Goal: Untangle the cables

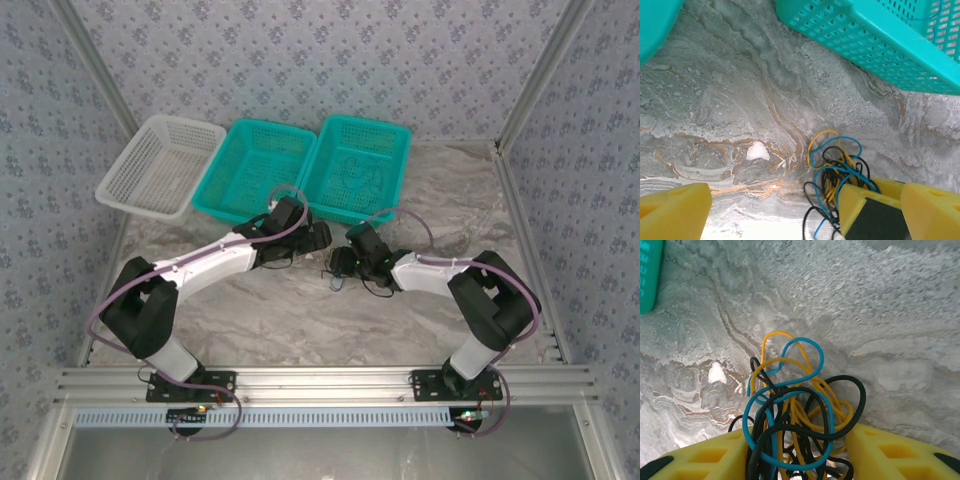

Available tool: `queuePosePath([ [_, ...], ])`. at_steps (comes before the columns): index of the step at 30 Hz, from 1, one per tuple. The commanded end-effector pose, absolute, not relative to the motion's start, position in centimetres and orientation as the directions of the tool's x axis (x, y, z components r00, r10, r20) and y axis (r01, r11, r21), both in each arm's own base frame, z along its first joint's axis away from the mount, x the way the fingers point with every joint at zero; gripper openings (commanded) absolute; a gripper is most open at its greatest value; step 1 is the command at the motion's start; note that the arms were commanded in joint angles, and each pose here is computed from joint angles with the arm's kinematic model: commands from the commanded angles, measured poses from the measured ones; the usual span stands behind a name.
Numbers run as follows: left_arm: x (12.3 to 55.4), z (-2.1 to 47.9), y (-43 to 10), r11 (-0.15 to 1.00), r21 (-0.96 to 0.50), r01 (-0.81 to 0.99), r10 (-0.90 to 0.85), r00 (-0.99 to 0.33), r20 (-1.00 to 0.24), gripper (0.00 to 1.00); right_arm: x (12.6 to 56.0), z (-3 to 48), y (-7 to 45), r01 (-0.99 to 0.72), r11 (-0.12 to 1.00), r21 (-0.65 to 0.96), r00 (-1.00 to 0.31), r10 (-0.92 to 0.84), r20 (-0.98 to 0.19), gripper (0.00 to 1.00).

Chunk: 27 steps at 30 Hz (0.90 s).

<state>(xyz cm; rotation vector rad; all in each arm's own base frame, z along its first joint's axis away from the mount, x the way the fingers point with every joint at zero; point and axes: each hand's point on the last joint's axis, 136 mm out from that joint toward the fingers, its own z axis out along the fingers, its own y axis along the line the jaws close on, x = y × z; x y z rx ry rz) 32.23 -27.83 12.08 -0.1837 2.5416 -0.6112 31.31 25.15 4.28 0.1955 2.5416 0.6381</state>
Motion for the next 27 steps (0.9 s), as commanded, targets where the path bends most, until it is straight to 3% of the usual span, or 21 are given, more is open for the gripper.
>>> queuePosePath([
  [1,31.3,12.1,-28.2,0.876,-0.482,-0.02,-0.247,-0.877,-0.413,0.95,31.0,2.9,23.4,0.053,0.902,0.428,-0.861,0.258,-0.438,0.48],
  [14,28.8,10.4,-31.4,0.842,-0.537,0.055,-0.146,-0.935,-0.325,0.84,30.6,2.9,22.6,-0.006,0.804,0.595,-0.84,0.319,-0.438,0.19],
  [23,27.9,11.4,-33.7,0.757,-0.631,0.171,-0.082,-0.933,-0.351,0.73,30.6,3.0,22.5,-0.001,0.792,0.611,-0.832,0.338,-0.44,0.17],
  [27,26.5,10.5,-34.2,0.748,-0.632,0.203,0.002,-0.953,-0.304,0.68,30.8,3.0,22.4,0.021,0.783,0.622,-0.83,0.36,-0.426,0.16],
])
